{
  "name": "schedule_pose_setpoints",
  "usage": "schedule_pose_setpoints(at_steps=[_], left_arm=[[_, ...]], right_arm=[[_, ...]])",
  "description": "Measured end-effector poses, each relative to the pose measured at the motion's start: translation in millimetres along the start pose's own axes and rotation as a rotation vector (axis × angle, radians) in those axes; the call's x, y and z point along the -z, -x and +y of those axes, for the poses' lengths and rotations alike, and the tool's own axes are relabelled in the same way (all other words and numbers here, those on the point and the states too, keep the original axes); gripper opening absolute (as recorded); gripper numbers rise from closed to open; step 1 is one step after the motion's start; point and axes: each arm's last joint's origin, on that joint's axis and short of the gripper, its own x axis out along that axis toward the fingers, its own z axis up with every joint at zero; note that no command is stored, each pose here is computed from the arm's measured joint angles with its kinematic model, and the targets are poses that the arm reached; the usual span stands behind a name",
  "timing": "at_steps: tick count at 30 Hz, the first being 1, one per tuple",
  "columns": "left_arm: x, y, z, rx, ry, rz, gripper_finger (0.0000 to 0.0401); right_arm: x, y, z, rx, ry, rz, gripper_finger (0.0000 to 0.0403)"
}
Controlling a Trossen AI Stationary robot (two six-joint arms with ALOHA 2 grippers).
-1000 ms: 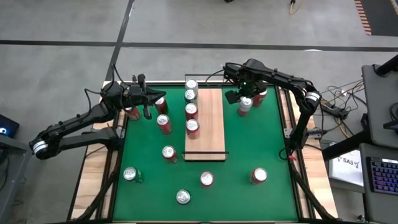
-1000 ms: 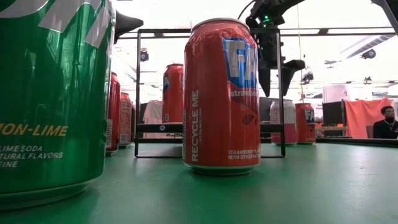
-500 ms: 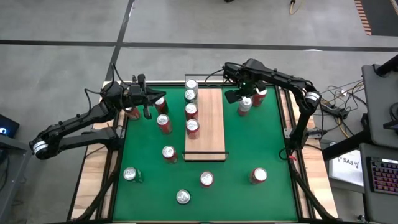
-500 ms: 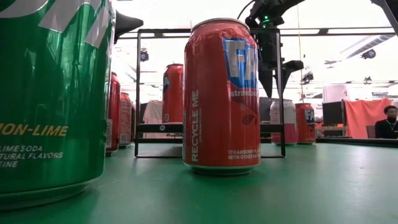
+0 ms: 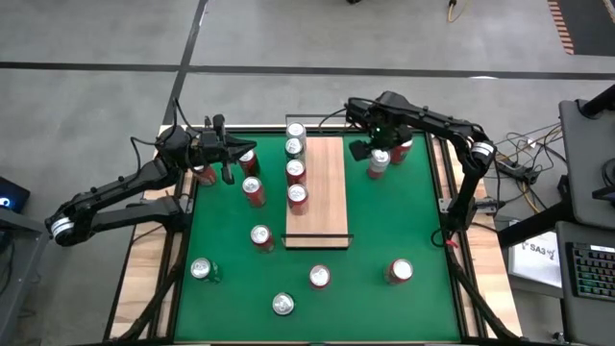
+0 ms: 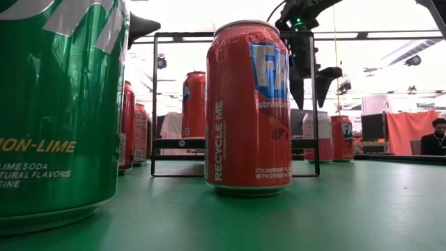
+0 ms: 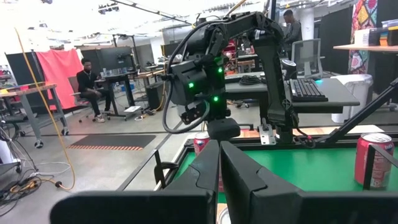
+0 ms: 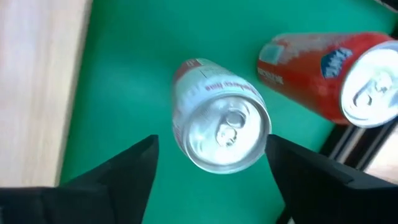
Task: Place canned beverage on shelf
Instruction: Put the white/pink soda can on the shelf and aligned with the other white/pink soda can
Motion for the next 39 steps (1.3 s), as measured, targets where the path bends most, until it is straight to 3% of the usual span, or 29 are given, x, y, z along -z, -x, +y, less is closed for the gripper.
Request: schedule_pose_setpoints(at_steps=[5,17,24,26,32,39], left_arm=[[0.0,0.0,0.0,0.0,0.0,0.0,0.0],[0.1,0.0,0.0,0.0,0.0,0.001,0.0],[0.1,0.0,0.0,0.0,0.0,0.001,0.0],[0.1,0.0,0.0,0.0,0.0,0.001,0.0],[0.1,0.0,0.0,0.0,0.0,0.001,0.0],[0.1,0.0,0.0,0.0,0.0,0.001,0.0]], right_arm=[[2.9,-10.1,-1.2,0.024,0.002,0.033,0.0322],[1.7,-34.5,1.6,0.015,0.001,0.011,0.0324],[2.2,-39.2,1.4,0.017,-0.016,-0.002,0.0289],[2.3,-38.9,1.3,0.016,-0.025,-0.005,0.0271],[2.7,-31.4,0.8,0.009,-0.036,0.005,0.027],[6.3,-1.2,5.7,-0.057,-0.034,-0.008,0.027]])
